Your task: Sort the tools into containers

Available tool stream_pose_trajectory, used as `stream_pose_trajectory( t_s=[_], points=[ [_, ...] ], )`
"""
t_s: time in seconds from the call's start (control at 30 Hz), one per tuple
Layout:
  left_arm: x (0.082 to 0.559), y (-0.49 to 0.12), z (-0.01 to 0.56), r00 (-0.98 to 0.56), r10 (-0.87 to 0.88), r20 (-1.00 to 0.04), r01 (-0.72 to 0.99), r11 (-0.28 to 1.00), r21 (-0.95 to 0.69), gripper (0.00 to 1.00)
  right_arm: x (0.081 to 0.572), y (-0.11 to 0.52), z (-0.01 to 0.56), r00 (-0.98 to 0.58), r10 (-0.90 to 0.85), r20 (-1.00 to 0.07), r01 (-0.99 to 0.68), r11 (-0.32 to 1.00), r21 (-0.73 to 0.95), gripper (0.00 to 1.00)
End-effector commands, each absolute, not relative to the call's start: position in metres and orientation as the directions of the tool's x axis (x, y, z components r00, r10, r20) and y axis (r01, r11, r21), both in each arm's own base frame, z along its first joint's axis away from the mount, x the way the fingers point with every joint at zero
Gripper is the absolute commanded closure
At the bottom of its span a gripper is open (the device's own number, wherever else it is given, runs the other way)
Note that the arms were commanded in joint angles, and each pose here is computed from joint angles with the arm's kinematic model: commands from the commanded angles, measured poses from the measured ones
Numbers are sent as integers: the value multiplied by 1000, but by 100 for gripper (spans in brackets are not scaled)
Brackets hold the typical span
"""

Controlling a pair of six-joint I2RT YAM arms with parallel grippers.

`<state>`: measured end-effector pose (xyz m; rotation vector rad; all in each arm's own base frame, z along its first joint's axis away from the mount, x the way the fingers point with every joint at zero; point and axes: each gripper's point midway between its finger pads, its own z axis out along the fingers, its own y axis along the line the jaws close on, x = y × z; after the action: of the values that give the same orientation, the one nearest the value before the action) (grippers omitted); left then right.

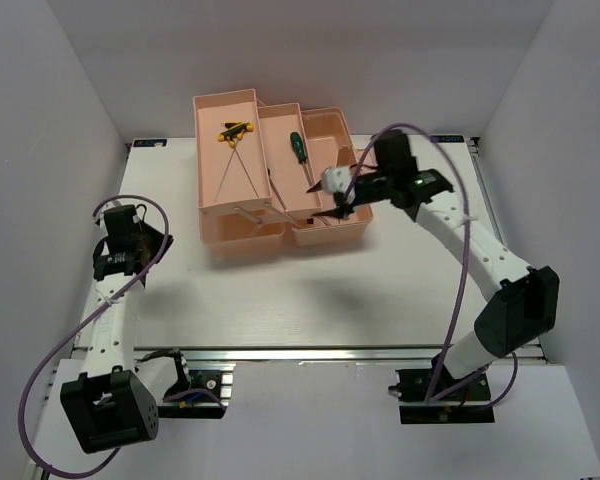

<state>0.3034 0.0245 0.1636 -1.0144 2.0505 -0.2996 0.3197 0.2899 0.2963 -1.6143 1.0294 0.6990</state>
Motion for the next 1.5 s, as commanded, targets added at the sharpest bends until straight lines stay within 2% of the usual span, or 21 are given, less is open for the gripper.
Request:
stream_pose_trajectory(
  t_s=[0.0, 0.03, 0.07, 0.13, 0.17, 0.3, 0.4, 0.47, 0.5, 0.57, 0.63, 0.87, 1.07, 1.17, 1.2, 1.3, 1.47],
  points=[
    [306, 21, 164, -362, -761, -538, -517, 644, -564, 76, 274, 329, 259, 673, -191, -714, -723, -372, -582, 38],
    [305, 22, 161, -362, -766, -532, -520, 639, -567, 64, 262, 345, 248, 716, -191, -672, -678, -419, -603, 30],
    [305, 22, 163, -360, -767, -531, -515, 638, -573, 64, 249, 354, 248, 723, -165, -671, -662, -444, -603, 30],
    [303, 19, 158, -370, -773, -516, -512, 633, -581, 58, 248, 371, 232, 781, -193, -594, -605, -469, -644, 26],
    [302, 20, 157, -369, -775, -512, -512, 630, -584, 58, 236, 386, 227, 799, -175, -575, -576, -495, -650, 25],
    [300, 14, 157, -371, -785, -496, -496, 619, -609, 57, 239, 430, 207, 798, -225, -560, -590, -486, -645, 25],
    [297, 11, 156, -372, -788, -491, -488, 616, -619, 56, 247, 462, 204, 772, -275, -573, -630, -451, -632, 28],
    [293, 11, 156, -372, -787, -492, -487, 617, -618, 56, 255, 485, 213, 752, -303, -585, -658, -373, -654, 28],
    [292, 11, 155, -373, -786, -493, -489, 618, -616, 56, 265, 491, 199, 740, -348, -575, -672, -359, -648, 30],
    [288, 11, 151, -377, -786, -491, -495, 619, -610, 56, 277, 507, 206, 718, -368, -591, -691, -278, -667, 32],
    [284, 9, 150, -377, -787, -489, -495, 617, -612, 56, 289, 515, 192, 704, -406, -583, -700, -260, -665, 34],
    [270, 2, 136, -386, -804, -453, -511, 595, -620, 56, 316, 539, 135, 659, -524, -539, -729, -270, -629, 38],
    [268, -2, 131, -380, -825, -419, -521, 565, -640, 56, 319, 539, 110, 627, -578, -522, -753, -277, -597, 57],
    [268, -4, 123, -377, -838, -395, -527, 545, -652, 56, 315, 534, 114, 614, -582, -533, -764, -269, -586, 75],
    [268, -5, 118, -377, -843, -383, -532, 536, -655, 56, 313, 533, 119, 612, -577, -541, -767, -266, -584, 84],
    [268, -9, 104, -371, -862, -346, -543, 504, -672, 56, 306, 534, 150, 593, -540, -598, -783, -215, -583, 100],
    [276, -15, 87, -360, -883, -302, -533, 461, -710, 56, 301, 532, 234, 527, -429, -733, -826, -58, -560, 100]
  ],
)
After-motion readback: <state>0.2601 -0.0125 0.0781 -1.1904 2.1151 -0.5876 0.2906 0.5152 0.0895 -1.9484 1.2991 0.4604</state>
